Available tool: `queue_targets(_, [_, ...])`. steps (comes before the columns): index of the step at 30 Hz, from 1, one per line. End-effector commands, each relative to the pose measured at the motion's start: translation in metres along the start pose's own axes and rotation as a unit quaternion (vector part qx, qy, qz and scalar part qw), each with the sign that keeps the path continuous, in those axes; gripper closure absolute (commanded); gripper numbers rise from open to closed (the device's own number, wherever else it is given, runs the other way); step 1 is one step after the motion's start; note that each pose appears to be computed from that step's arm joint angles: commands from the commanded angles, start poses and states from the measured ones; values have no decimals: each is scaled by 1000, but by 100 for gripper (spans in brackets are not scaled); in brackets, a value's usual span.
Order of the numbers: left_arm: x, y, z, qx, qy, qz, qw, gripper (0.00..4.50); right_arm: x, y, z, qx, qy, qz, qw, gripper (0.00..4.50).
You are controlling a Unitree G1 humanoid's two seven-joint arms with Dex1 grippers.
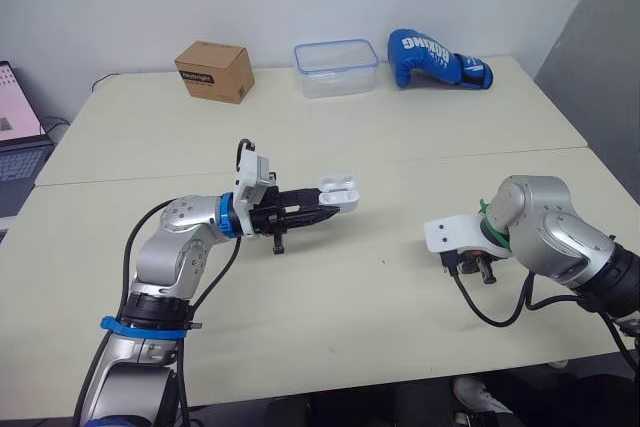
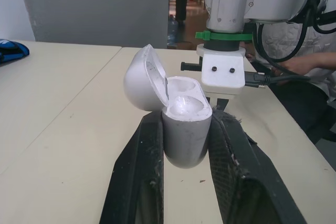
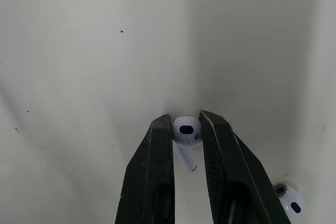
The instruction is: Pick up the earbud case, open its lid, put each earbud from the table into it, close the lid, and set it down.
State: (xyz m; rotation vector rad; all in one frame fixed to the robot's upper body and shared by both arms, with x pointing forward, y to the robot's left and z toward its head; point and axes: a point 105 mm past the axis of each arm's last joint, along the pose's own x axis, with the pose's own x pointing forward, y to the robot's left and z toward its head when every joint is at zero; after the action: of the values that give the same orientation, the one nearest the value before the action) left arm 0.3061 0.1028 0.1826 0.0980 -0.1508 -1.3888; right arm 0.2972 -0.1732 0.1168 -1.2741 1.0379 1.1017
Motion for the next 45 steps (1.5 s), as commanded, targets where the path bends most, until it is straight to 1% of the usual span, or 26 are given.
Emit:
queue_targets(1, [2,-3,9,23,-9,-6,1000,368,-5,6,2,-11,3,22,1000,414])
queue_targets(5, [2,-3,7,24,-11,-3,1000,368,-7,3,3,-8,-6,9,1000,414])
queue_targets(8, [2,-1,7,30,-17,8,999,368,-17,-1,2,8,-27,-16,999,414])
queue_targets(11, [0,1,6,31,-24,16,999,368,-32,-3,2,40,-83,-44,995,414])
queue_targets(13, [-1,2,5,30,-26,18,999,368,-39,-5,9,72,-143,-61,985,414])
queue_targets(16, [-2,3,2,26,-29,18,999,368,-52,-3,24,140,-262,-73,952,414])
queue_targets(17, [-2,4,2,26,-30,18,999,368,-56,-2,28,157,-290,-73,941,414])
queue_targets(20, [-3,6,1,20,-33,17,999,368,-70,1,47,215,-403,-70,887,414])
queue_targets(22, [-3,7,0,19,-32,16,999,368,-82,0,57,249,-471,-73,843,414])
queue_targets(24, [-4,9,0,18,-33,14,999,368,-100,-4,69,279,-550,-88,782,414])
queue_targets(26, [-3,10,0,17,-33,13,999,368,-107,-3,76,304,-589,-78,745,414])
queue_targets(29, [-2,11,0,18,-34,10,999,368,-114,0,91,322,-630,-58,704,414])
queue_targets(31, [-1,12,0,19,-34,10,999,368,-120,-1,100,325,-651,-55,684,414])
queue_targets(35, [1,14,1,20,-37,13,999,368,-126,-2,115,326,-677,-38,659,414])
queue_targets(41, [5,15,1,20,-42,14,999,368,-129,-8,132,323,-696,-55,639,414])
queue_targets(45, [9,16,3,20,-47,16,999,368,-131,-17,144,325,-703,-91,626,414])
